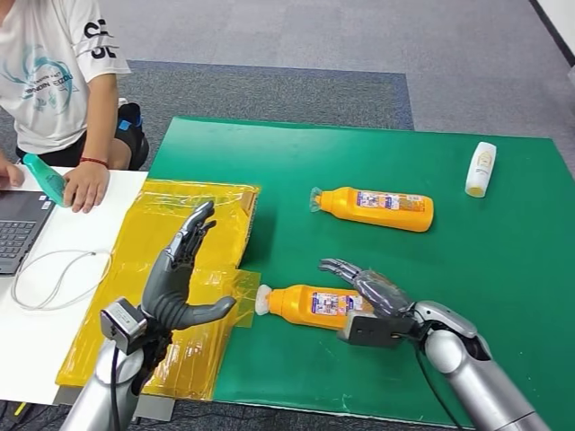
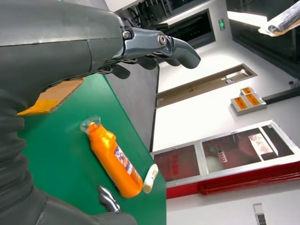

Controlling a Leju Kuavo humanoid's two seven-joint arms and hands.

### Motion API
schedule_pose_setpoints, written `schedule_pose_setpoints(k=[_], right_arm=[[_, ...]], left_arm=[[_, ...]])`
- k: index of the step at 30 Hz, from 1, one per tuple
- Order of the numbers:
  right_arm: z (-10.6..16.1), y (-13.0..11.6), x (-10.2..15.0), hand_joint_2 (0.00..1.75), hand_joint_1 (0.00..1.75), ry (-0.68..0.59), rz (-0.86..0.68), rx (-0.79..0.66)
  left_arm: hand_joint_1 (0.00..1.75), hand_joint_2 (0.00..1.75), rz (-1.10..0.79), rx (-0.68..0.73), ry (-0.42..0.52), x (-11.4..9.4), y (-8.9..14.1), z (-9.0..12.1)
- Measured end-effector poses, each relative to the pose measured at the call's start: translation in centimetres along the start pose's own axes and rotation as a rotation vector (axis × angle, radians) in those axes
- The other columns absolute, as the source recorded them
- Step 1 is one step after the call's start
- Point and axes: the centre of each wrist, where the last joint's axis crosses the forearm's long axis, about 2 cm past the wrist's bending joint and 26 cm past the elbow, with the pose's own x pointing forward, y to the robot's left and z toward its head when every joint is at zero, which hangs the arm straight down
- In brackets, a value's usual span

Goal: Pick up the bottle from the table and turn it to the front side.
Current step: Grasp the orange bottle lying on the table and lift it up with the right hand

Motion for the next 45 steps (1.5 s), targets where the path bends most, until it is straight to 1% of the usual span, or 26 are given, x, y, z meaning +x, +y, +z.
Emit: schedule_pose_setpoints(k=[4,10,13,16,23,35,45], right_arm=[[0.7,-0.8,-0.8,1.75,0.00,0.040,0.035,0.052],[1.8,-3.1,-2.1,1.75,0.00,0.096,0.089,0.144],[2.0,-4.1,-2.5,1.75,0.00,0.104,0.096,0.189],[2.0,-4.6,-2.8,1.75,0.00,0.105,0.098,0.228],[1.4,-4.3,-3.1,1.75,0.00,0.107,0.092,0.292],[0.9,-3.3,-3.6,1.75,0.00,0.097,0.057,0.355],[-0.4,-2.7,-3.6,1.75,0.00,0.137,0.112,0.388]], left_arm=[[0.00,1.75,0.005,-0.002,0.002,-0.2,0.1,0.1],[0.00,1.75,0.006,-0.008,0.005,-0.4,0.3,0.0],[0.00,1.75,0.009,-0.014,-0.001,-0.5,0.5,-0.2],[0.00,1.75,0.011,-0.017,-0.011,-0.6,0.8,-0.5],[0.00,1.75,0.019,-0.026,-0.031,-0.8,1.3,-1.3],[0.00,1.75,0.033,-0.031,-0.044,-1.0,1.7,-1.9],[0.00,1.75,0.047,-0.031,-0.052,-1.1,1.8,-2.0]])
